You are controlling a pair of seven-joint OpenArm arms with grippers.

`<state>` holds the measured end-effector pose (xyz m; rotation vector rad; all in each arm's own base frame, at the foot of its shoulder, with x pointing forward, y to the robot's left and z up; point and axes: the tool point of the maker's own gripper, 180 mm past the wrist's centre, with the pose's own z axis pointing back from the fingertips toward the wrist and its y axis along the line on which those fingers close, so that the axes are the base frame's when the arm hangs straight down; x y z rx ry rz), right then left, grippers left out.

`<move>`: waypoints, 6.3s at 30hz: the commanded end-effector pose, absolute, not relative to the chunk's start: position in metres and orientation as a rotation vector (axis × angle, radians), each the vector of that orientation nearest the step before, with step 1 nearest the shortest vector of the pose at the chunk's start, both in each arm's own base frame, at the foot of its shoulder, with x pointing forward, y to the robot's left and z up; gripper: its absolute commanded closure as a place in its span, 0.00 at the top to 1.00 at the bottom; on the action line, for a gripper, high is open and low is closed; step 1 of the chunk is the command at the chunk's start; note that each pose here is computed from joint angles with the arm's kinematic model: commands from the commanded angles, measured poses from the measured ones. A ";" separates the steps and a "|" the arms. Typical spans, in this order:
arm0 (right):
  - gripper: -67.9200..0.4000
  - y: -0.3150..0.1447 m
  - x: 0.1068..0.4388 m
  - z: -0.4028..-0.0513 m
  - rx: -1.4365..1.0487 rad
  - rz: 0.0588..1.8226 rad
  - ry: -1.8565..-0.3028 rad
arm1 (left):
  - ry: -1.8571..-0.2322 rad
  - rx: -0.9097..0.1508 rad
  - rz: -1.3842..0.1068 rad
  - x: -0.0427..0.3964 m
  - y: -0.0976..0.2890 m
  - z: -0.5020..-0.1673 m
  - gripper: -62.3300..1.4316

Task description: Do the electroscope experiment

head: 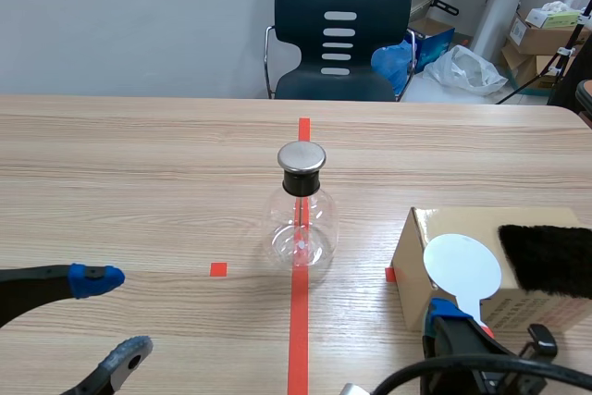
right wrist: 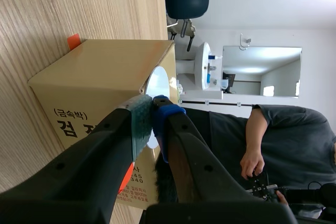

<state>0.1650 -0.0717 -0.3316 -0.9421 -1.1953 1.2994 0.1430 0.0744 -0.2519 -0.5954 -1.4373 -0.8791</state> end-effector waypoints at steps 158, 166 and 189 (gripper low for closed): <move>0.02 -0.102 0.161 -0.339 -1.008 1.159 -1.138 | -1.465 -0.622 -0.860 0.142 0.070 -0.244 0.54; 0.02 -0.102 0.161 -0.339 -1.007 1.159 -1.139 | -1.465 -0.622 -0.860 0.142 0.070 -0.244 0.54; 0.02 -0.102 0.161 -0.339 -1.006 1.157 -1.137 | -1.465 -0.622 -0.860 0.142 0.070 -0.244 0.54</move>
